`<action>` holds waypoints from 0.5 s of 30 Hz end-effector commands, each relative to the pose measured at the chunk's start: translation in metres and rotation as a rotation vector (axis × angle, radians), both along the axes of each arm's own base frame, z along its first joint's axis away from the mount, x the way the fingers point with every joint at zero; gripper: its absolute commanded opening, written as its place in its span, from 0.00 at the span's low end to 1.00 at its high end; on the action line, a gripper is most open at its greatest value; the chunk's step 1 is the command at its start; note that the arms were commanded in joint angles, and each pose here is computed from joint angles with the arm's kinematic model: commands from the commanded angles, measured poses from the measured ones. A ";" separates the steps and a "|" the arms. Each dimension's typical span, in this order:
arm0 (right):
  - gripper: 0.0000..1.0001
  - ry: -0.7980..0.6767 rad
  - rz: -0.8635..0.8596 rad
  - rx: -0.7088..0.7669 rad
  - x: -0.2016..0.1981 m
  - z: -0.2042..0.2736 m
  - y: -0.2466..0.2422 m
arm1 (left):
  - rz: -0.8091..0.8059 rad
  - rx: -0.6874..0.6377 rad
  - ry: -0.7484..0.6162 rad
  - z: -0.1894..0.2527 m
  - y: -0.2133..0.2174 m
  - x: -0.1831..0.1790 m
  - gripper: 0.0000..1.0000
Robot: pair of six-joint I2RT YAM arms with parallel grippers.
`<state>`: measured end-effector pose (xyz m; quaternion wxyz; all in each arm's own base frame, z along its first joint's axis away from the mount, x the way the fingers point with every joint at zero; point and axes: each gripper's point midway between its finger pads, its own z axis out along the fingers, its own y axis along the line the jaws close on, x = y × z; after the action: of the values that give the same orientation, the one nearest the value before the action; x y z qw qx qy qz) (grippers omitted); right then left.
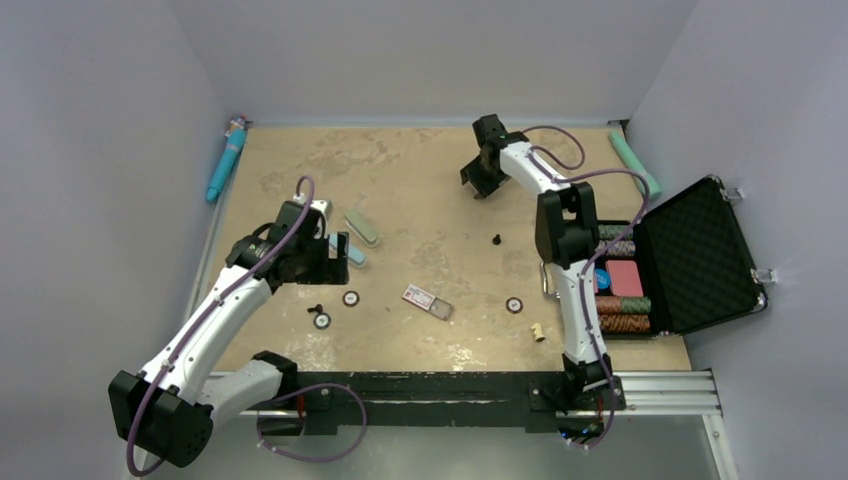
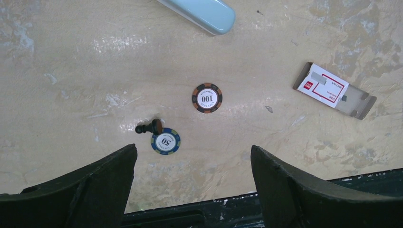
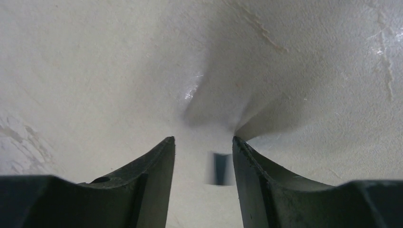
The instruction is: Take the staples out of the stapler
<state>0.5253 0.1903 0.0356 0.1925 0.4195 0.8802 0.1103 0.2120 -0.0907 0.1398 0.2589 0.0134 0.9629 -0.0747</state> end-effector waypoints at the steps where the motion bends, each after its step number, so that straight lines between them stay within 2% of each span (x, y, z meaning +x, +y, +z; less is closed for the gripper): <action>1: 0.51 0.024 -0.012 -0.076 -0.009 -0.006 -0.002 | 0.007 -0.003 -0.051 0.006 -0.001 0.007 0.92; 5: 0.48 0.066 -0.005 -0.094 -0.015 -0.018 -0.004 | 0.006 -0.002 -0.050 0.005 -0.001 0.007 0.92; 9: 0.39 0.077 0.012 -0.099 -0.021 -0.021 -0.005 | 0.003 -0.001 -0.048 0.005 -0.001 0.008 0.92; 15: 0.41 0.081 0.125 -0.135 -0.034 -0.015 0.005 | 0.003 0.003 -0.044 0.004 -0.001 0.009 0.92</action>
<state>0.5144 0.1940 0.0276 0.1904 0.4011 0.8922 0.0829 0.2127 -0.0889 0.1399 0.2609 0.0118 0.9627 -0.0701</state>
